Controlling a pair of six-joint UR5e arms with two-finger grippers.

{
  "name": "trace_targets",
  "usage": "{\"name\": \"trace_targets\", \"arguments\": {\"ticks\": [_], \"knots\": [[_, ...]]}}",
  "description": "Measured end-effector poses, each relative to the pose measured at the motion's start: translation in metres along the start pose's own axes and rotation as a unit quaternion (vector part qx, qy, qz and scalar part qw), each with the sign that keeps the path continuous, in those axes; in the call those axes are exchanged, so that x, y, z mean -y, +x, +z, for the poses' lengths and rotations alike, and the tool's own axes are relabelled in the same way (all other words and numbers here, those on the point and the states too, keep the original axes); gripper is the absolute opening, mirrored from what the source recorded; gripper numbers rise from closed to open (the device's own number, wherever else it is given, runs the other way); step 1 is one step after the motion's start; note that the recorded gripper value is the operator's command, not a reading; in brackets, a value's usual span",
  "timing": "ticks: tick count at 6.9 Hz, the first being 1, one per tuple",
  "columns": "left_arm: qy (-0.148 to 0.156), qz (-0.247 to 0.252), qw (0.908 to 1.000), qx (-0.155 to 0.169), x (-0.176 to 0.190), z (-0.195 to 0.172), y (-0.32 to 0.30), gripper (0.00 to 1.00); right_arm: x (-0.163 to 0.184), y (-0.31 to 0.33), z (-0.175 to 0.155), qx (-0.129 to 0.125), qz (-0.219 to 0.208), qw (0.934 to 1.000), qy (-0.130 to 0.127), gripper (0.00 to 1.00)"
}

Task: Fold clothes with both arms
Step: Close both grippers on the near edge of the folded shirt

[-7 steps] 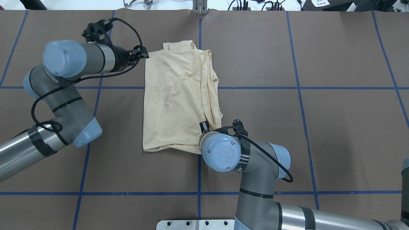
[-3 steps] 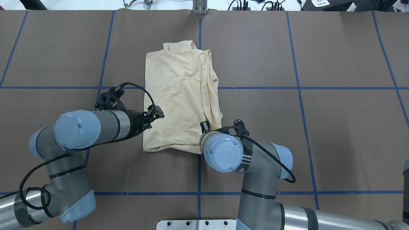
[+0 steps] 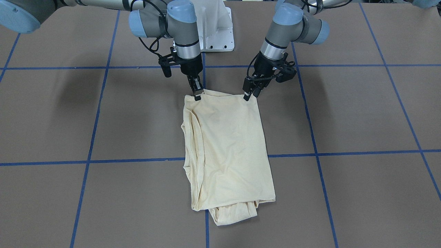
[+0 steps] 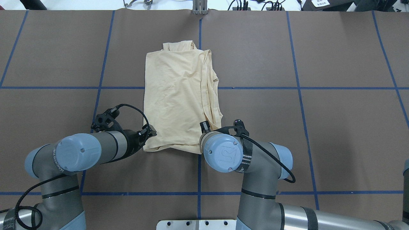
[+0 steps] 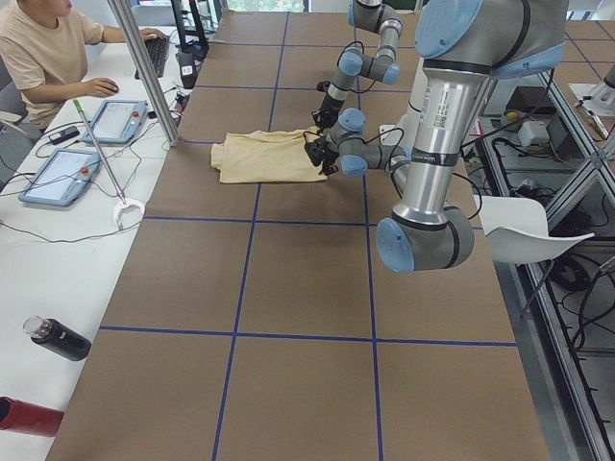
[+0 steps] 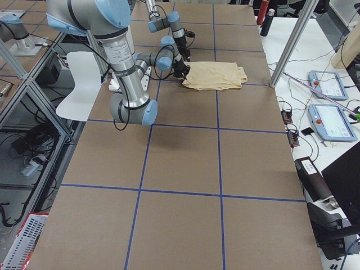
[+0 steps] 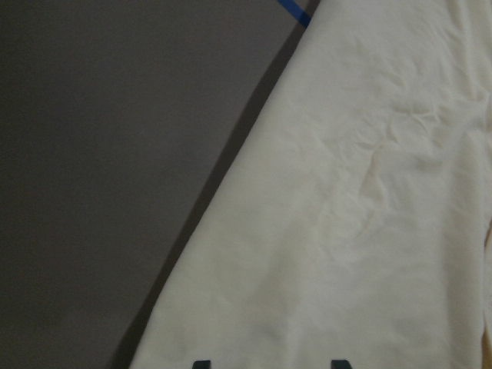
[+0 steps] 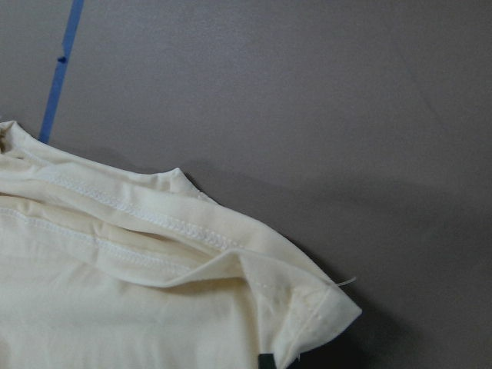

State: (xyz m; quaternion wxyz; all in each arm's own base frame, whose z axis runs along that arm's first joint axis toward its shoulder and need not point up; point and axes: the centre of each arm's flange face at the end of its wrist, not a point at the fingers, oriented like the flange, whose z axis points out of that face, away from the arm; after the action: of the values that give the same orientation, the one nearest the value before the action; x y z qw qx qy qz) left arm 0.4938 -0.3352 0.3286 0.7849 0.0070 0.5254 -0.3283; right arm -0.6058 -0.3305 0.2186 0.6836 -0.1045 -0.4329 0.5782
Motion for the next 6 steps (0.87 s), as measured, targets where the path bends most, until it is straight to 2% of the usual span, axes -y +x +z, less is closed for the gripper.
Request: {"name": "trace_targets", "arguments": {"ticks": [6], "knots": [[-0.008, -0.024, 0.9996, 0.011, -0.010, 0.002, -0.013, 0.61, 0.001, -0.001, -0.001, 0.001, -0.004, 1.0000, 0.000, 0.00]]}}
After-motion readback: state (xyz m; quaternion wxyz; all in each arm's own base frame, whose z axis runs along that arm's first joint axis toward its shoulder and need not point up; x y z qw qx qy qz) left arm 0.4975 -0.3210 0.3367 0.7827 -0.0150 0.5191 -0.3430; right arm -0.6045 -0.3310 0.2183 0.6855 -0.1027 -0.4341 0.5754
